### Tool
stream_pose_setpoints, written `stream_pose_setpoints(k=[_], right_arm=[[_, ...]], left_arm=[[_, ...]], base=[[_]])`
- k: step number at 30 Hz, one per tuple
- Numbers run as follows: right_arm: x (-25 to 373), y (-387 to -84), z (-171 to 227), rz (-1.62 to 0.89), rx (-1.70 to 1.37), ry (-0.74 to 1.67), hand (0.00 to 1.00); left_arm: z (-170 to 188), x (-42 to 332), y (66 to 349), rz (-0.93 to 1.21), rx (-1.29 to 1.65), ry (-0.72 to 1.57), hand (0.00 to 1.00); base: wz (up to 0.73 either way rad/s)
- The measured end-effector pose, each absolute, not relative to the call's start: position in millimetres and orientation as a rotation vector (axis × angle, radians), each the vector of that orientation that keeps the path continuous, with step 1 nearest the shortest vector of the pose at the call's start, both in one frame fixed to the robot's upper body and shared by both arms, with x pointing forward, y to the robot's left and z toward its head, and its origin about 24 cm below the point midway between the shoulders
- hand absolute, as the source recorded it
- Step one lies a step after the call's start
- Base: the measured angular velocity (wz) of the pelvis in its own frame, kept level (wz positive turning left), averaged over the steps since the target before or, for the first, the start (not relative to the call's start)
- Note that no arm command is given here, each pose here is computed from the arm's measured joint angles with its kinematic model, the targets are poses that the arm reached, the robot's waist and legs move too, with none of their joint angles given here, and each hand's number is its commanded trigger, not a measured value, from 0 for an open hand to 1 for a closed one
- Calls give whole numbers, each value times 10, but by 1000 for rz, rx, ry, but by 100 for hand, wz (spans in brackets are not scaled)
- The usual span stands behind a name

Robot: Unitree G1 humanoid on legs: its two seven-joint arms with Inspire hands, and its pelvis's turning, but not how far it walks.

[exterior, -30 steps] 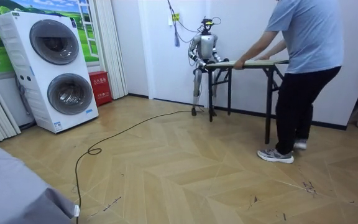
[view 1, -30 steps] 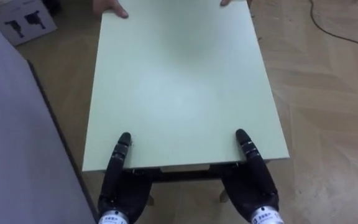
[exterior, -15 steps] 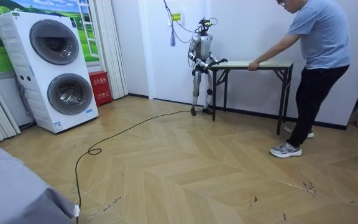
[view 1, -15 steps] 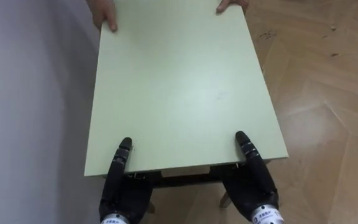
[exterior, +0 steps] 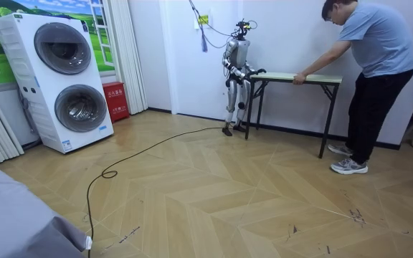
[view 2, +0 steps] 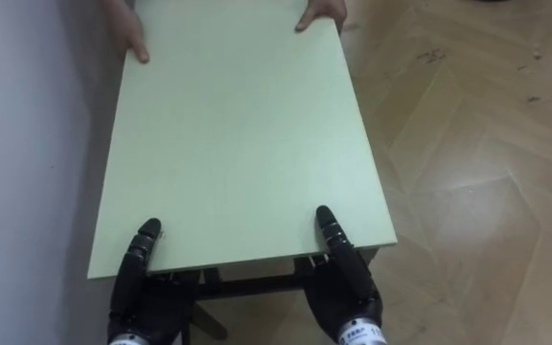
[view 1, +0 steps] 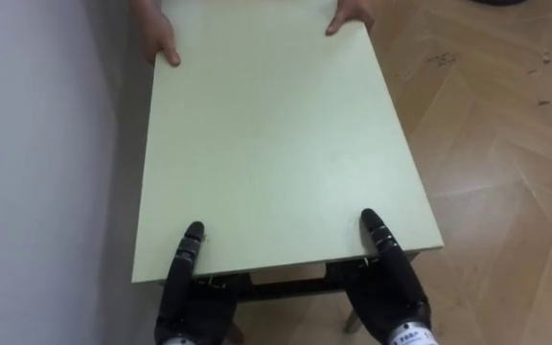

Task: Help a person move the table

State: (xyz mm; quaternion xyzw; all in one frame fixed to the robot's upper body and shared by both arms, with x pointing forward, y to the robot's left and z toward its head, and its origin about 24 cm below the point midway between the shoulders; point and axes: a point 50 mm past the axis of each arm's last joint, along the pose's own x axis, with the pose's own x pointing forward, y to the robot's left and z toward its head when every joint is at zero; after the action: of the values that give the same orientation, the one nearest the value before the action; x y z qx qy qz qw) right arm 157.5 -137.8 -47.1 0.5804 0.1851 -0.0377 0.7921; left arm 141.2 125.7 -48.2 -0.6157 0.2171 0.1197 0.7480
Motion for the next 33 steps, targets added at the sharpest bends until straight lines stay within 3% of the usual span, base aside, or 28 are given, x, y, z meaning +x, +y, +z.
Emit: stream_pose_setpoints(k=[11,33], right_arm=[[1573,-1377,-474,-87,1252,398,100],[1532,-1351,-514,-112,1298,423,100]], left_arm=[[-482,1413,1249,254,-1339,479,100],[-469,1436,1277,236,-1286,466,100]], base=[[35],[0]])
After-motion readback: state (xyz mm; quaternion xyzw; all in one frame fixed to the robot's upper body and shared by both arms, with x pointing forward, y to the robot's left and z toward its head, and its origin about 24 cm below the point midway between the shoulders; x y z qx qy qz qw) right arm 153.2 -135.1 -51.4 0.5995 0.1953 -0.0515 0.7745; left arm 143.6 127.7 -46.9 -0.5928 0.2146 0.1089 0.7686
